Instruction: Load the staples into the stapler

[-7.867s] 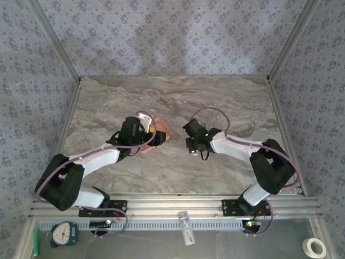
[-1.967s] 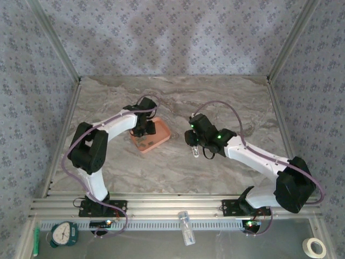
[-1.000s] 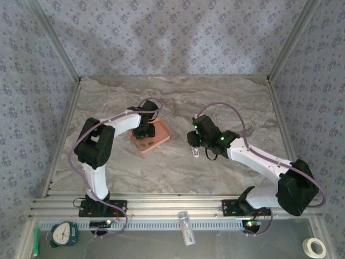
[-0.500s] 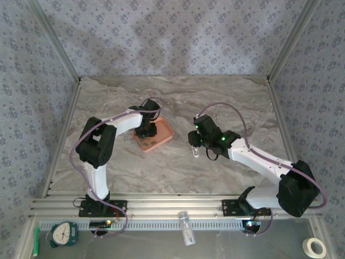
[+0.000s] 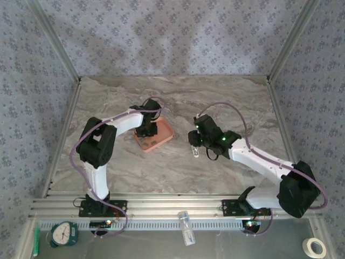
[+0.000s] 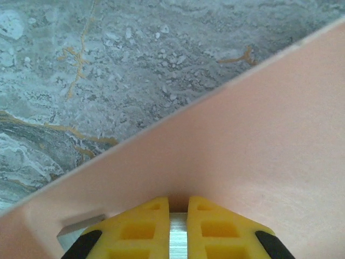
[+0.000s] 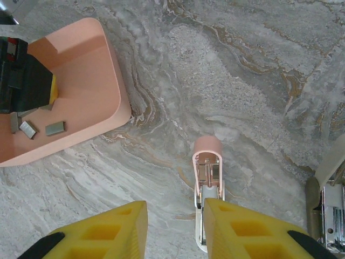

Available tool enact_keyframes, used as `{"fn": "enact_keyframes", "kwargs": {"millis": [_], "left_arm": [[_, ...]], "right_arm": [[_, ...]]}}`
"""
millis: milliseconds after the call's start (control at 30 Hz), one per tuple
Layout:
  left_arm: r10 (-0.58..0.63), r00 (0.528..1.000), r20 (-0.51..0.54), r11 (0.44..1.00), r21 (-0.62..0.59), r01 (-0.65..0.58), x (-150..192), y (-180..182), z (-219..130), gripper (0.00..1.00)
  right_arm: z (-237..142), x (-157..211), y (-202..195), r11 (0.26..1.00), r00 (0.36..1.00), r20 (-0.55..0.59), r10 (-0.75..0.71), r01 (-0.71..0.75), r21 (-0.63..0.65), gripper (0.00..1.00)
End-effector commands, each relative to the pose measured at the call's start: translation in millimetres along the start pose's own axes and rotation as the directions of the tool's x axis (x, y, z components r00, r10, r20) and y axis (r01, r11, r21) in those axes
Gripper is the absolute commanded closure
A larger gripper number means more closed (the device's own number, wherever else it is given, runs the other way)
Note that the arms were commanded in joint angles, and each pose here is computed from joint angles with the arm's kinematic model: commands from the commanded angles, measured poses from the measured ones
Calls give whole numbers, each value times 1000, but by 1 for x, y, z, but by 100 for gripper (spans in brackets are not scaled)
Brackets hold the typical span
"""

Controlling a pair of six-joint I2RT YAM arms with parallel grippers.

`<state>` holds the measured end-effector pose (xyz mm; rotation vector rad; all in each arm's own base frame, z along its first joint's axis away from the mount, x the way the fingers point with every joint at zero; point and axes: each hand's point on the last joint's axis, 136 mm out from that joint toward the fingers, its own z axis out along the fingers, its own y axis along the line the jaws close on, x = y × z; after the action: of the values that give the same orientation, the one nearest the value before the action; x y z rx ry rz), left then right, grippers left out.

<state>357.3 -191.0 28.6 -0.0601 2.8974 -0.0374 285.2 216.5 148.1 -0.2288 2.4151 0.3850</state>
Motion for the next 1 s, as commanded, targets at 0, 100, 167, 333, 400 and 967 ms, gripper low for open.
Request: {"fn": "enact_keyframes", "kwargs": {"millis": [0,100,167,333,400,967], "left_arm": [[29,999,39,1000,2,-29,-6,-4,-32,91],[38,997,73,999,13,-40,-9,-9,-51,91],[41,995,88,999,27,-44,-9,-13,-64,91],[68,991,112,995,71,-76,5,-32,-91,91],[76,991,108,991,101,-87,15,-44,-97,91],[208,978,2,956,210,-204,105,-137,-57,90]], "right_arm": [[-8,-6,-2,1000,999,37,3,-3,-6,65],[-12,-7,-2,1000,999,48,10,-10,-11,65],[-15,-6,-2,1000,998,56,16,-15,-15,65],[-22,-2,-4,999,996,72,47,-46,-18,65],[-26,0,-8,998,994,80,70,-70,-8,65],[-52,32,-33,981,978,87,192,-193,4,65]]}}
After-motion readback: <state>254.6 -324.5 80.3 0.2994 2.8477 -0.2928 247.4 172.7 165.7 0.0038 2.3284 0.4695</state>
